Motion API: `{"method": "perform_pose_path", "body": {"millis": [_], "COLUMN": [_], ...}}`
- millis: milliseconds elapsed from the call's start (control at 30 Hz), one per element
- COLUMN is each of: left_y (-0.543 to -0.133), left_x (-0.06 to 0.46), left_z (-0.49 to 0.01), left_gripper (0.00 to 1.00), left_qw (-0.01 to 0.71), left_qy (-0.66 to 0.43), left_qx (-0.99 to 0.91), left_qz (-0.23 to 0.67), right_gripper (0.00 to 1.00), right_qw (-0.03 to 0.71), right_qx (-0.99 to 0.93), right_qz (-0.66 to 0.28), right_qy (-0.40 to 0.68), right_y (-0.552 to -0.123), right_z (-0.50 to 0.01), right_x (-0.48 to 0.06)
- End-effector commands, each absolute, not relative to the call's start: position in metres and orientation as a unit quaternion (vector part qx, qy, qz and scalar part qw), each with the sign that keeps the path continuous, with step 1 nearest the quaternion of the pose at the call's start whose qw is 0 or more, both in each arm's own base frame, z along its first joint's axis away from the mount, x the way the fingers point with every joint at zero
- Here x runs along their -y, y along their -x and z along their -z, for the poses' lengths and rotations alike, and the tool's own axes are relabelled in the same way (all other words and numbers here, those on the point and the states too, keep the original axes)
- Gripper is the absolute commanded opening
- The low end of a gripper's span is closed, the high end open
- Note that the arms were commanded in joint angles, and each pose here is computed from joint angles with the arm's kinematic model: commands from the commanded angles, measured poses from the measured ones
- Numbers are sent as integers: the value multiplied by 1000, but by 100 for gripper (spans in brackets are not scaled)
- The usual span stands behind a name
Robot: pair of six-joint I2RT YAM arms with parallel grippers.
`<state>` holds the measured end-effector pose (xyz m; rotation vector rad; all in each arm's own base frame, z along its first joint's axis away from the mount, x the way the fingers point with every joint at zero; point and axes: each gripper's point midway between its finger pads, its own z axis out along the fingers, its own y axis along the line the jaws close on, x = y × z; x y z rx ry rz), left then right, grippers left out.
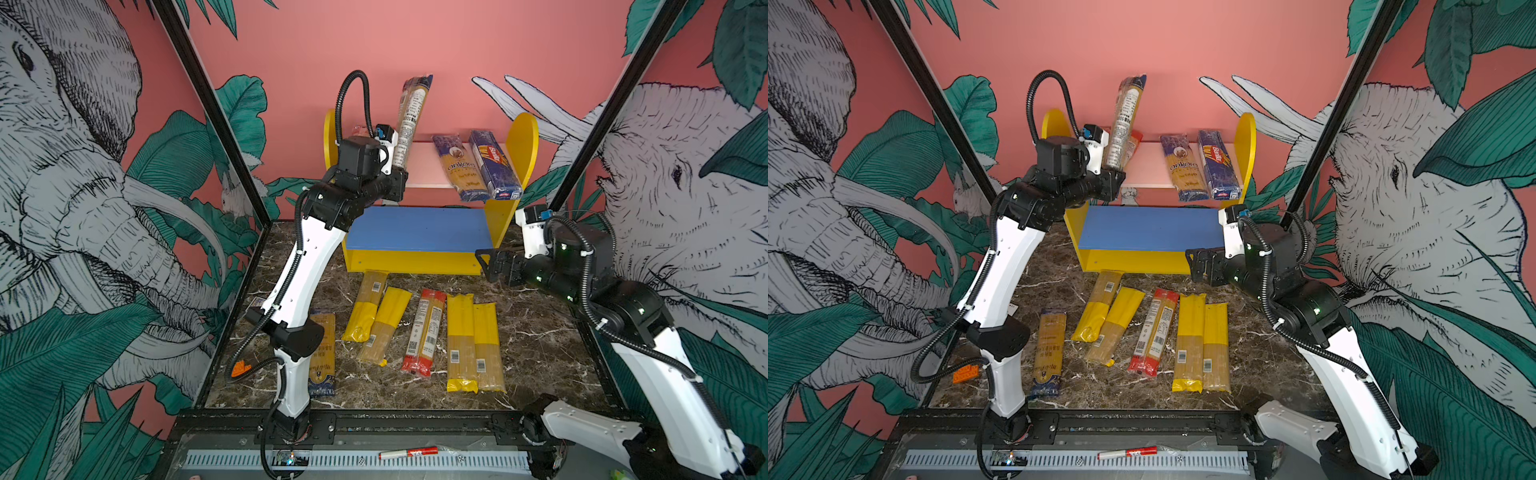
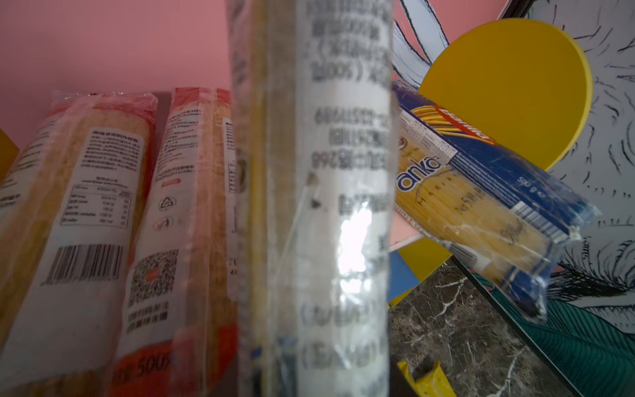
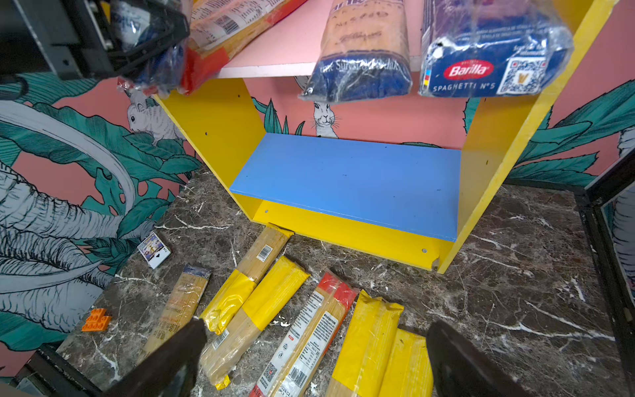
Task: Arrange pasta packages on shelves
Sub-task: Place the pasta bag on the shelf.
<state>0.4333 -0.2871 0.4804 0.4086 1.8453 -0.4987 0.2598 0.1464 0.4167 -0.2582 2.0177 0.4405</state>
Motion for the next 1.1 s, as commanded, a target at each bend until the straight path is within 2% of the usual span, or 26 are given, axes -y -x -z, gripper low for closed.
{"method": "perform_pose_path", "body": {"millis": [0,433,1033,1067], "left_y": [-417,-420,-423,-424], "left_x": [277,311,332,332], "left_z": [-580,-600,-578,-578], "left_gripper": [0,0,0,3], "left_qw": [673,655,599,598], "left_qy": [-141,-118,-118,-118], "left_qx": [-677,-630,-650,-650], "left_qz": [263,401,454,455], "right_gripper": [99,99,99,99], "right_qw": [512,515,516,516], "right_qx": [-836,-838,-839,-839], "right_qz": [-172,-146,-136,-137], "right_qy": [98,109,107,107], "right_y": [-261,-270,-273,-274], "right_z": [-420,-422,-420,-419], "right_x": [-141,-139,-137,-138]}}
